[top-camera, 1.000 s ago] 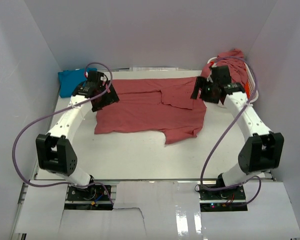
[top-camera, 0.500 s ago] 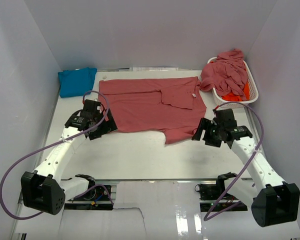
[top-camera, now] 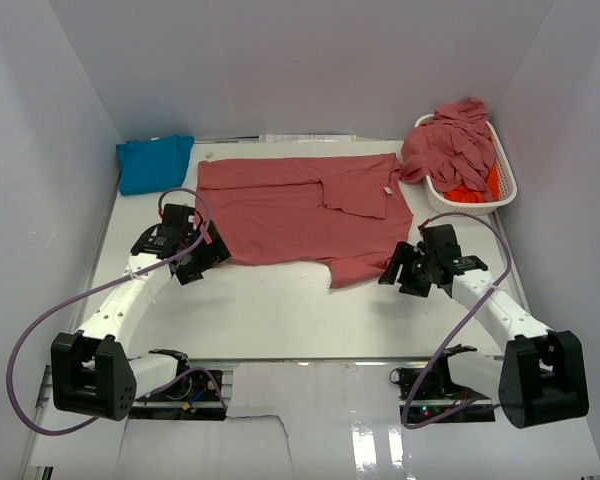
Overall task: Fold and stack the t-shirts
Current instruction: Grap the side of the flattened tshirt closest away from the robot with both arms
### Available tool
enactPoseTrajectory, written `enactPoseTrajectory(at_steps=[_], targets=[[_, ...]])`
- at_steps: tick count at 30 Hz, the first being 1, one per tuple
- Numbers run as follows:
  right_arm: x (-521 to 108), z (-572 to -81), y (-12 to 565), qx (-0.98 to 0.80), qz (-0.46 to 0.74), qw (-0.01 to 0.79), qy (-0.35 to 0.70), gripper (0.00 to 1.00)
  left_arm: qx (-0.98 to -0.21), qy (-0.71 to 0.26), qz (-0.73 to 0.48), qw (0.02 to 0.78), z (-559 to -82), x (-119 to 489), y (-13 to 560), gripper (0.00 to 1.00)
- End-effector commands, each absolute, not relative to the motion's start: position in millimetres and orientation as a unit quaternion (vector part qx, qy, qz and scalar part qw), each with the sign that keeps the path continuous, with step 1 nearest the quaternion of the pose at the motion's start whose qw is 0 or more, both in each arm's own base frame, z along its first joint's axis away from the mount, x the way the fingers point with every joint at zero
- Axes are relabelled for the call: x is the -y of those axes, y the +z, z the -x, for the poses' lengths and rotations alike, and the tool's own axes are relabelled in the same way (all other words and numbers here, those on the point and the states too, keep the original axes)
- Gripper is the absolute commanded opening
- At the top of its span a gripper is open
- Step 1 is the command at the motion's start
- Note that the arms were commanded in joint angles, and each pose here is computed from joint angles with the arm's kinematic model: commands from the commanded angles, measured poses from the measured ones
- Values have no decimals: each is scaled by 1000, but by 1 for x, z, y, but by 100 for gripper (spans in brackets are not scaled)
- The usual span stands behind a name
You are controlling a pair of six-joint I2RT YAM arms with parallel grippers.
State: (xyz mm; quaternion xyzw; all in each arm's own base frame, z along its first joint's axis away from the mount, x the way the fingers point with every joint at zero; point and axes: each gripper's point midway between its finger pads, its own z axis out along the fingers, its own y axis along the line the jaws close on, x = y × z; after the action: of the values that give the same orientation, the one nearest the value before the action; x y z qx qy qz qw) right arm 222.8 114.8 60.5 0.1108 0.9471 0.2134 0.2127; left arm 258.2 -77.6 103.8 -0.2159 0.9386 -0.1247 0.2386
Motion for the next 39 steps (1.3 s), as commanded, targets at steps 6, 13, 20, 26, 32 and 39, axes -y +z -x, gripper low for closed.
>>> enactPoseTrajectory(at_steps=[6,13,20,26,32,39], targets=[[-118,-273,72,-931,-81,282,216,65,-921,-149,206,295,-286,82,139,98],[-117,-291,65,-928,-64,303,205,64,-923,-143,202,295,-278,78,137,98],[-107,-310,62,-931,-42,323,165,62,-923,-138,198,299,-278,76,142,98],[-102,-316,59,-932,-41,328,150,50,-924,-137,196,298,-280,76,142,98],[-102,-311,52,-936,-42,317,148,48,-925,-136,197,295,-282,77,141,98],[-102,-300,42,-943,-48,292,151,46,-925,-135,197,296,-283,77,142,98]])
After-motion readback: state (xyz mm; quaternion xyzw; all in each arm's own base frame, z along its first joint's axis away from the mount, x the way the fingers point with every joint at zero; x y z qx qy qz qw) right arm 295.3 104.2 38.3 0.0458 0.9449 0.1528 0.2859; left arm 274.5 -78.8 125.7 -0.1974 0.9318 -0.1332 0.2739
